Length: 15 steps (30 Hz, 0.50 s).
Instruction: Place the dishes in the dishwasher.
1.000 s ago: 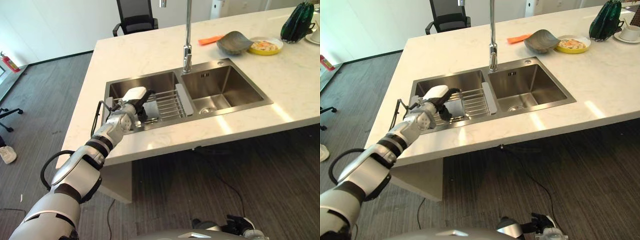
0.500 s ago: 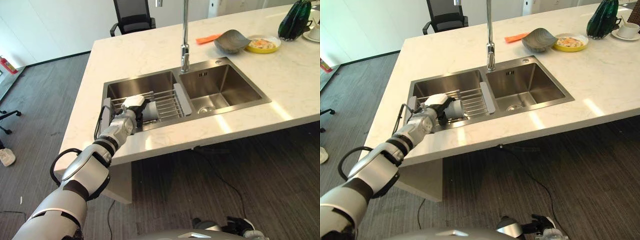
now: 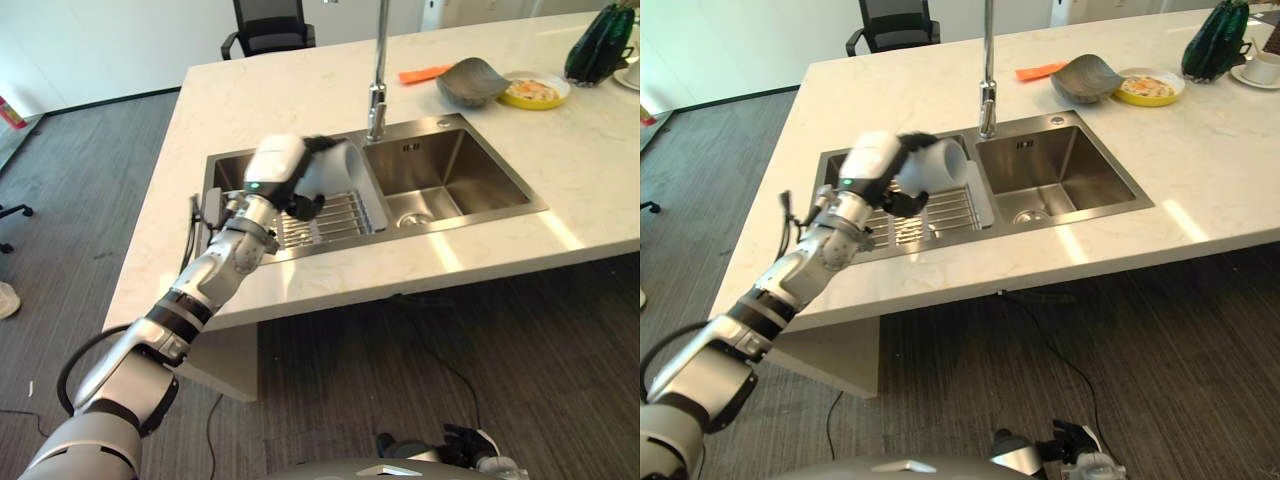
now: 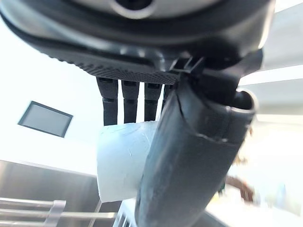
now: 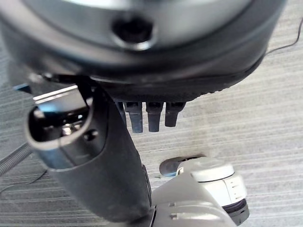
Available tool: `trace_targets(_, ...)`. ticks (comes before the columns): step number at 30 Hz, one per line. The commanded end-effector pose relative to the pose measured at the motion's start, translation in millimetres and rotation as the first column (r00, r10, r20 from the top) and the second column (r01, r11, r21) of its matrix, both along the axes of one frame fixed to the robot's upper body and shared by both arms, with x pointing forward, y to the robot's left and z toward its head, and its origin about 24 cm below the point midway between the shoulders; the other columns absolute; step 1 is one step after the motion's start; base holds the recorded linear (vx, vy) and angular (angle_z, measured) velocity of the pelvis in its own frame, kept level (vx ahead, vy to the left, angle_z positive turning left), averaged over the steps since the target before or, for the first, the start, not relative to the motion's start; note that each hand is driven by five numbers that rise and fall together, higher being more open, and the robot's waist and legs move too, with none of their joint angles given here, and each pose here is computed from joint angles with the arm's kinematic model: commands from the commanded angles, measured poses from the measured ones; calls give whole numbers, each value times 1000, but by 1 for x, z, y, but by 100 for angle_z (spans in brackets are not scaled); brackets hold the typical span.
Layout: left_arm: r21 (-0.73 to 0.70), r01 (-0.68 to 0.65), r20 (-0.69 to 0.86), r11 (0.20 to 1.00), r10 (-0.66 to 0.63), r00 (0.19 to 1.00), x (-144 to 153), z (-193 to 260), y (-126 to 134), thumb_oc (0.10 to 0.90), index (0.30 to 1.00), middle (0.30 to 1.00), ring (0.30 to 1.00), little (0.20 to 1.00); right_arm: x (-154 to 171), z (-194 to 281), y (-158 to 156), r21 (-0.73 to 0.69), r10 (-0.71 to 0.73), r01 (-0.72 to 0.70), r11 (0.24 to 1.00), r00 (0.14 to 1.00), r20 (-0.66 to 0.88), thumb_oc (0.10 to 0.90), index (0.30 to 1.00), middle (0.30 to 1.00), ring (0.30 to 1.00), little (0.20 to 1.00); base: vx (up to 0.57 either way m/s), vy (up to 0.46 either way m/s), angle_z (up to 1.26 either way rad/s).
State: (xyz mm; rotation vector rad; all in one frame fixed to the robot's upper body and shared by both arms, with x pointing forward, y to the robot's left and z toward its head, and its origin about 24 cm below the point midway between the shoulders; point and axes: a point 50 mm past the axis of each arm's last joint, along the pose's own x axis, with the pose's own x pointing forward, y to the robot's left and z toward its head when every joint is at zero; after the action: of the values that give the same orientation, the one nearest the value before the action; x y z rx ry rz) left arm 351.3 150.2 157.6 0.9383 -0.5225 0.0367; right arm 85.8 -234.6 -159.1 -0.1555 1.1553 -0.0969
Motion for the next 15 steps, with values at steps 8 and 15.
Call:
trace_targets(8, -639, 154, 473, 754, 227, 851, -18, 135, 46, 400, 300, 300, 300, 300, -3, -4, 13, 12, 5, -5, 1000, 1000, -6, 800, 900, 900, 900, 900, 8, -2, 0)
trace_targets(15, -710, 253, 537, 657, 273, 798, -68, 107, 66, 400, 300, 300, 300, 300, 8, -3, 24, 35, 12, -13, 999, 999, 32, 800, 900, 900, 900, 900, -24, -16, 3)
